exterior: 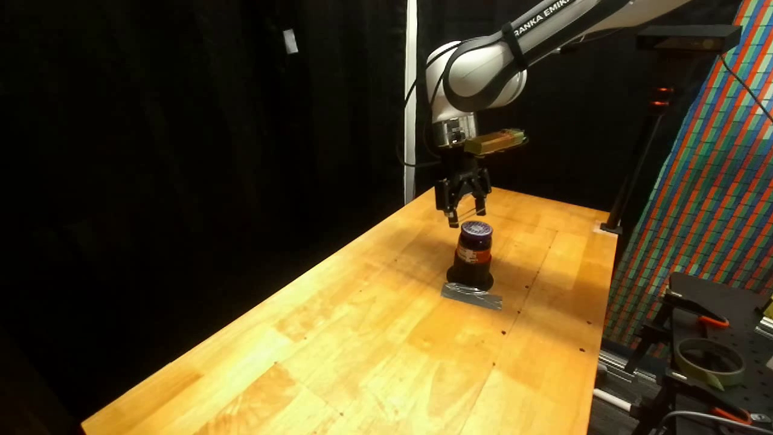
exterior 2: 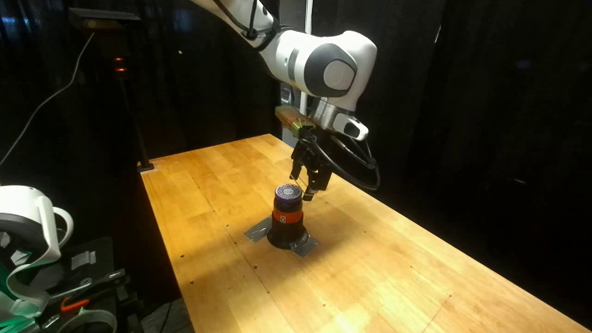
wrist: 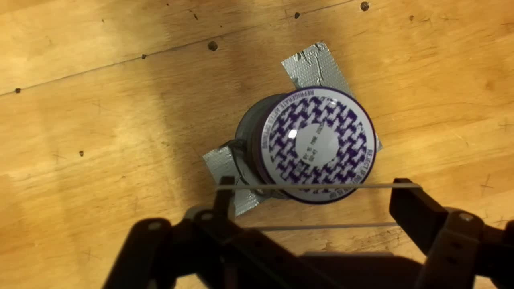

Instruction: Put the elastic rubber on the object

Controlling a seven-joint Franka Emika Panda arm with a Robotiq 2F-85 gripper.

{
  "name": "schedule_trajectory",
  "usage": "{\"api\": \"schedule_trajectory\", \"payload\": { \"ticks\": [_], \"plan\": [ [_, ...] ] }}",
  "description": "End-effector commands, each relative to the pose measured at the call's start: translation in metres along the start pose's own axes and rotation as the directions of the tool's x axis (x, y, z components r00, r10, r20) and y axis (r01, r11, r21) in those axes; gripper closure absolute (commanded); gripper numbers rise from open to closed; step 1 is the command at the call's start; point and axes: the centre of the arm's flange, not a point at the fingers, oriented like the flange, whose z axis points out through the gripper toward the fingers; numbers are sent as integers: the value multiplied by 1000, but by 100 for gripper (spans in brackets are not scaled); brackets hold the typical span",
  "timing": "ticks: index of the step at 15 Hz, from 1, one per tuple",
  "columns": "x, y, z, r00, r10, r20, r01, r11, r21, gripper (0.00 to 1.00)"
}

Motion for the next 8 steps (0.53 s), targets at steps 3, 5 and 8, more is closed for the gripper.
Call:
{"api": "schedule_trajectory", "payload": {
  "ticks": [3, 5, 8],
  "plan": [
    [28, 0, 7, 995, -43, 87, 41, 999, 24, 0],
    [22, 2, 15, 991, -65, 120, 62, 998, 21, 0],
    [6, 7, 18, 979, -110, 173, 106, 994, 34, 0]
  ]
}}
